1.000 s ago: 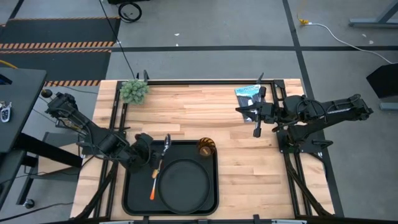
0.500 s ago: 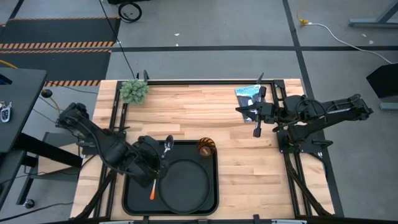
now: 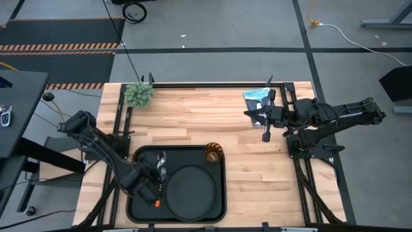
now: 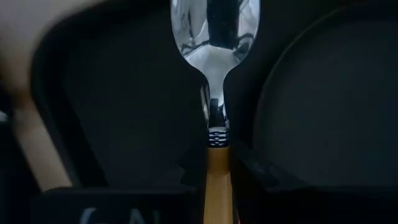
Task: Pick and place plate/cup/fork/spoon on tray
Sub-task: Put the yellow spoon on the black tray to the left of the orange fork
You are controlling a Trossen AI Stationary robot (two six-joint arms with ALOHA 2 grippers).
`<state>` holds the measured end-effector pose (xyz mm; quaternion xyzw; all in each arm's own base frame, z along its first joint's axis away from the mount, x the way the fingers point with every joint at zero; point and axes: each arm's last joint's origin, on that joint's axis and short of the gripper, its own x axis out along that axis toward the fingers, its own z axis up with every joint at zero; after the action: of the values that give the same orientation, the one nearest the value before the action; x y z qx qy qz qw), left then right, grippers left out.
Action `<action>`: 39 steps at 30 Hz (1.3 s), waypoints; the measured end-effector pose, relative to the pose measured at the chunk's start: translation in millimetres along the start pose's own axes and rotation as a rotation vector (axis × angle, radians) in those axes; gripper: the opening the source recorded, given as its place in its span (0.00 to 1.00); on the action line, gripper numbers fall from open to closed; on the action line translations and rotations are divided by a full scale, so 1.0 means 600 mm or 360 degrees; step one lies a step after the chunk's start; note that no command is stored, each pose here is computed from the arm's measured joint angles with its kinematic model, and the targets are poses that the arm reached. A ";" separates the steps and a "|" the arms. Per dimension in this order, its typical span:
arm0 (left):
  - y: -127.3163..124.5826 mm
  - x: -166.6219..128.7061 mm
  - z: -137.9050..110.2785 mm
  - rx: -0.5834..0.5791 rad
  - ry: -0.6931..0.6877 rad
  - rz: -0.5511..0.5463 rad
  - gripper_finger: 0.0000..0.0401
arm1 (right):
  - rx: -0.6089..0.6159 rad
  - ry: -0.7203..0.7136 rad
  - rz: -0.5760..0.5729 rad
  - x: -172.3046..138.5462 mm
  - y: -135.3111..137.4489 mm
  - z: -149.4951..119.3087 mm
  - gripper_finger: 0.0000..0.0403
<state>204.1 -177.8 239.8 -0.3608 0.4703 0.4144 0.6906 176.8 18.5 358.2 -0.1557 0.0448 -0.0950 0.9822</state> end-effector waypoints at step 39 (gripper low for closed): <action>0.053 0.106 -0.101 -0.0338 0.0187 -0.0026 0.17 | 0.0049 0.0004 0.0033 0.000 0.001 -0.001 0.02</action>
<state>167.5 -204.0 157.7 -0.4593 0.4604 0.4343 0.6233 176.9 19.0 357.3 -0.1400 0.0463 -0.0858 0.9853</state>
